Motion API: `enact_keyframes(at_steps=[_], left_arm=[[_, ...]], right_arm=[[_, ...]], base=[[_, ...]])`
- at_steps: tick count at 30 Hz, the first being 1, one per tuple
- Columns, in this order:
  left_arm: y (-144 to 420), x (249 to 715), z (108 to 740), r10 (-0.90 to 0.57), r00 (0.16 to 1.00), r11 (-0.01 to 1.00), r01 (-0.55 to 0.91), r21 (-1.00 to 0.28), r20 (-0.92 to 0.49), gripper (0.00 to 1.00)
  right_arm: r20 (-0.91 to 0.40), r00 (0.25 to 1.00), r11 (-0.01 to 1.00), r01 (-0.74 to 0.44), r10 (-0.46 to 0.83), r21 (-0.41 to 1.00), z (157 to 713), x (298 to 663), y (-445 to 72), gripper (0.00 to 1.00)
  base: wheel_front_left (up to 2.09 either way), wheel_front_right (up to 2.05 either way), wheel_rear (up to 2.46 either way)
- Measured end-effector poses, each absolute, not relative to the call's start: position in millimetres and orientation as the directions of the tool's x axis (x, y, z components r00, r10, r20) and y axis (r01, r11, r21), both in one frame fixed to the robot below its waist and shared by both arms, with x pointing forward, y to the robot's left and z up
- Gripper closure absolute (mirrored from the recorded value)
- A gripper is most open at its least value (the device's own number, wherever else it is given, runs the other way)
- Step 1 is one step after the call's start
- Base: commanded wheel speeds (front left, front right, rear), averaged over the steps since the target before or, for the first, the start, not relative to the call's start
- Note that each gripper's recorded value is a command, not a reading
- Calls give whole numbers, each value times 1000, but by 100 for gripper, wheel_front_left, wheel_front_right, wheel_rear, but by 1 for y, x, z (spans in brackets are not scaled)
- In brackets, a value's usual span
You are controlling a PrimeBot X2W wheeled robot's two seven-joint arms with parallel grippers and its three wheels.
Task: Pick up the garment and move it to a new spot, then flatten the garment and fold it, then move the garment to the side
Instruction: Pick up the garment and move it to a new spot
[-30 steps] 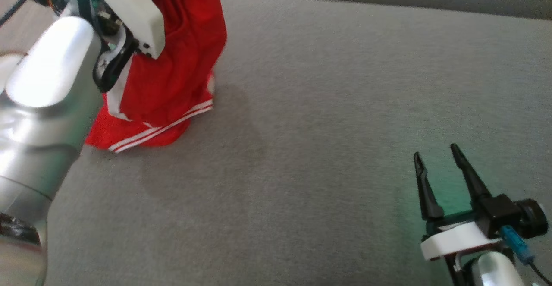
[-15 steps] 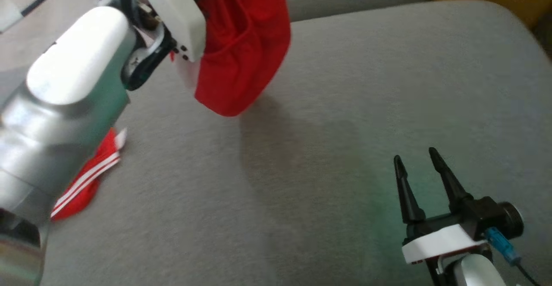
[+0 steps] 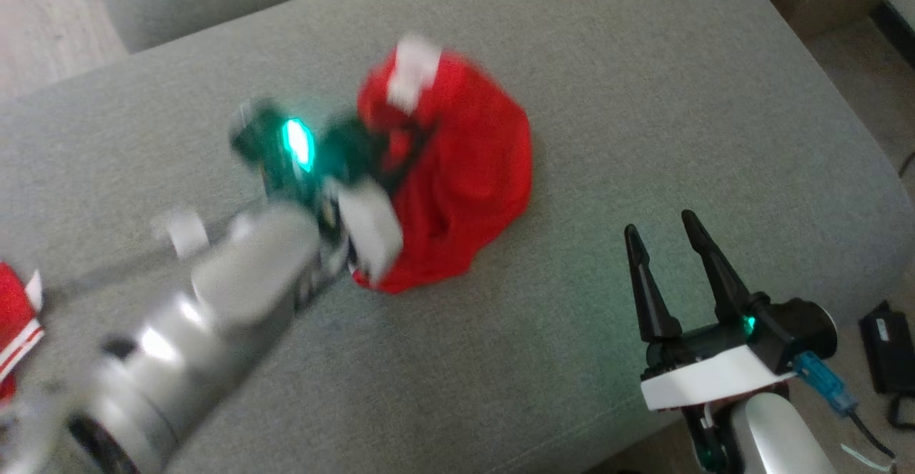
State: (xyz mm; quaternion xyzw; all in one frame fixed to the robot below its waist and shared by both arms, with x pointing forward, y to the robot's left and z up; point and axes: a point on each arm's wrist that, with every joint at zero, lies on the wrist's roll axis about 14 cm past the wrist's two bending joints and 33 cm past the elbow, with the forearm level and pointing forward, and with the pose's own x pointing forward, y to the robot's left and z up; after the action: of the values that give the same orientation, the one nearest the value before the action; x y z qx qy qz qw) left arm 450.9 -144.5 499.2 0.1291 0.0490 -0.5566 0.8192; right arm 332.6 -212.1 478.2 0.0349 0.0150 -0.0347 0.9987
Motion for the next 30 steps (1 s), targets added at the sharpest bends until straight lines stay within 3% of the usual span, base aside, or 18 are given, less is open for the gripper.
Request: enact_keyframes(at_steps=[3, 7, 8, 9, 10, 20, 26, 30], left_arm=[[-137, 403, 427, -894, 316, 325, 945, 26, -319, 100], [-134, 373, 408, -893, 316, 338, 941, -16, -320, 100], [-134, 372, 410, -892, 333, 355, 935, -17, -307, 85], [-133, 373, 413, -888, 353, 375, 927, -18, -293, 24], [-133, 374, 418, -885, 373, 393, 920, -18, -277, 0], [-80, 384, 483, -714, 696, 700, 710, -74, -70, 0], [7, 375, 496, -423, 906, 895, 416, -160, -15, 0], [69, 357, 505, -211, 977, 962, 212, -173, 27, 0]], right_arm=[[-51, 995, 994, 84, -81, 70, 473, 332, -216, 0], [-46, 997, 995, 65, -62, 73, 473, 336, -211, 0], [-44, 997, 995, 60, -57, 74, 474, 337, -209, 0], [-42, 998, 996, 54, -51, 71, 474, 338, -208, 0], [-39, 998, 996, 51, -48, 70, 475, 340, -208, 0], [-15, 997, 991, 71, -70, 118, 477, 334, -215, 0], [2, 1000, 994, -10, 10, 107, 481, 336, -192, 0], [33, 999, 994, -41, 38, 101, 490, 338, -184, 0]], base=[[0, 0, 0], [0, 0, 0], [0, 0, 0], [0, 0, 0], [0, 0, 0], [0, 0, 0], [0, 0, 0], [0, 0, 0]])
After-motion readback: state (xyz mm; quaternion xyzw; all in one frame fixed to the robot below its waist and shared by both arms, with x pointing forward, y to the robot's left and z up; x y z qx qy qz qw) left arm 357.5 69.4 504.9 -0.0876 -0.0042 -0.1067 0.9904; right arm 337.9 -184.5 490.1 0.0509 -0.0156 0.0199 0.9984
